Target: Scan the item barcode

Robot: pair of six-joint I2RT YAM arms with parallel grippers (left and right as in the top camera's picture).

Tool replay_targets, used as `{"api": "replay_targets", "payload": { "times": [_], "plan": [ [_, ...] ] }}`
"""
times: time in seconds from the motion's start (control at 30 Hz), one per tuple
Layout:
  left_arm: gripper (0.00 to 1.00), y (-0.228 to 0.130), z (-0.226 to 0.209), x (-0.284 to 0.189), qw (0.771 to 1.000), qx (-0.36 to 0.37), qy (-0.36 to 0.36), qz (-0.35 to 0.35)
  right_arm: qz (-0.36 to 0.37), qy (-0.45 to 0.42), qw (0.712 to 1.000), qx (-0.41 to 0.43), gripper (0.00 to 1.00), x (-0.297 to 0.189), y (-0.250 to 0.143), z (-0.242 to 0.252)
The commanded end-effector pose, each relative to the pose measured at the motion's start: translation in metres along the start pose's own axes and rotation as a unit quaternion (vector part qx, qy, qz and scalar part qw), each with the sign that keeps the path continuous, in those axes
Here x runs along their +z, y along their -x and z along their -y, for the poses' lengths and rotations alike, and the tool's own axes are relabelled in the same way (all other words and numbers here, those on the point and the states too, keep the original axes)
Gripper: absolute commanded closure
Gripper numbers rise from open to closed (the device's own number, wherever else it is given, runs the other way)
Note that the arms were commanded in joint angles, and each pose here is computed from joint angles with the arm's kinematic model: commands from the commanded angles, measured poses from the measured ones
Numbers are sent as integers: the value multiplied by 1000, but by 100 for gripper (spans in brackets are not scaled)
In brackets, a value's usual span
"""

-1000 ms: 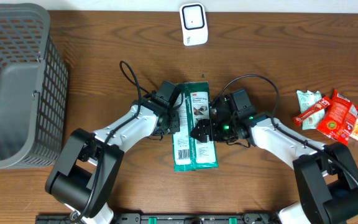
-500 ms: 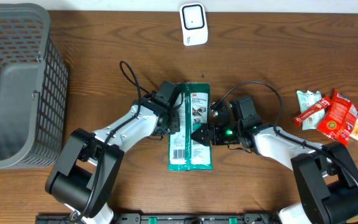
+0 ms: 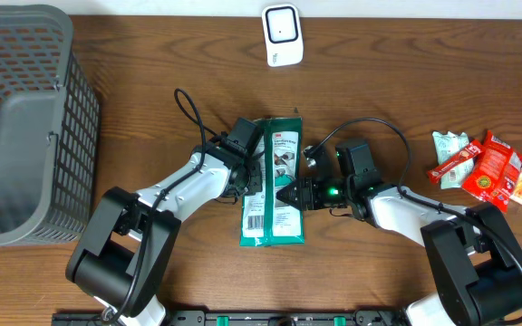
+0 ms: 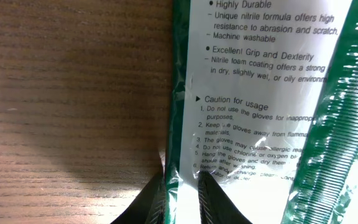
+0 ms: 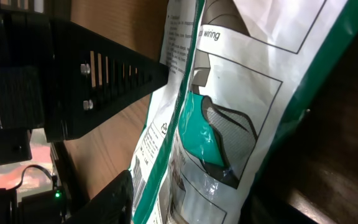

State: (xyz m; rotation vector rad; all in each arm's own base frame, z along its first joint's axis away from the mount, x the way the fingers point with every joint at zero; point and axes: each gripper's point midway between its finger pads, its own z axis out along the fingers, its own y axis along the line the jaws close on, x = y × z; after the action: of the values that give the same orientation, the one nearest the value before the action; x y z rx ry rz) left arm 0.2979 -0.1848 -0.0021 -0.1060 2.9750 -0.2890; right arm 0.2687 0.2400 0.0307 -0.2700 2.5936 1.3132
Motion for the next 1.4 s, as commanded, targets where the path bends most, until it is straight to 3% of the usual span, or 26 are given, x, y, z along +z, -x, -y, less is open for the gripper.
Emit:
{"api": "replay_targets", "payload": {
  "times": [0.0, 0.27, 0.37, 0.47, 0.5, 0.77, 1.07, 1.3, 1.37],
  "plan": [
    [79, -19, -11, 15, 999, -5, 16, -32, -13, 13, 1000, 3, 55, 3, -7, -3],
    [79, -18, -10, 15, 999, -5, 15, -30, -20, -6, 1000, -15, 55, 13, -14, -6],
    [79, -19, -10, 15, 999, -5, 15, -31, -17, -15, 1000, -21, 60, 15, -14, -5],
    [79, -19, -10, 15, 999, -5, 15, -31, -14, -13, 1000, -24, 75, 16, -12, -6],
    [79, -19, -10, 15, 999, -5, 15, -31, -14, -13, 1000, -24, 75, 16, -12, -6],
    [79, -18, -10, 15, 999, -5, 15, -30, -17, -13, 999, -39, 71, 23, -16, -13],
    [79, -18, -10, 15, 999, -5, 15, -31, -1, -54, 998, -11, 74, 27, -14, -4],
    [79, -18, -10, 15, 999, -5, 14, -29, 0, -57, 998, -11, 95, 27, -13, -3],
    [79, -18, -10, 15, 999, -5, 14, -30, -1, -57, 998, -9, 96, 26, -13, -2]
  ]
}}
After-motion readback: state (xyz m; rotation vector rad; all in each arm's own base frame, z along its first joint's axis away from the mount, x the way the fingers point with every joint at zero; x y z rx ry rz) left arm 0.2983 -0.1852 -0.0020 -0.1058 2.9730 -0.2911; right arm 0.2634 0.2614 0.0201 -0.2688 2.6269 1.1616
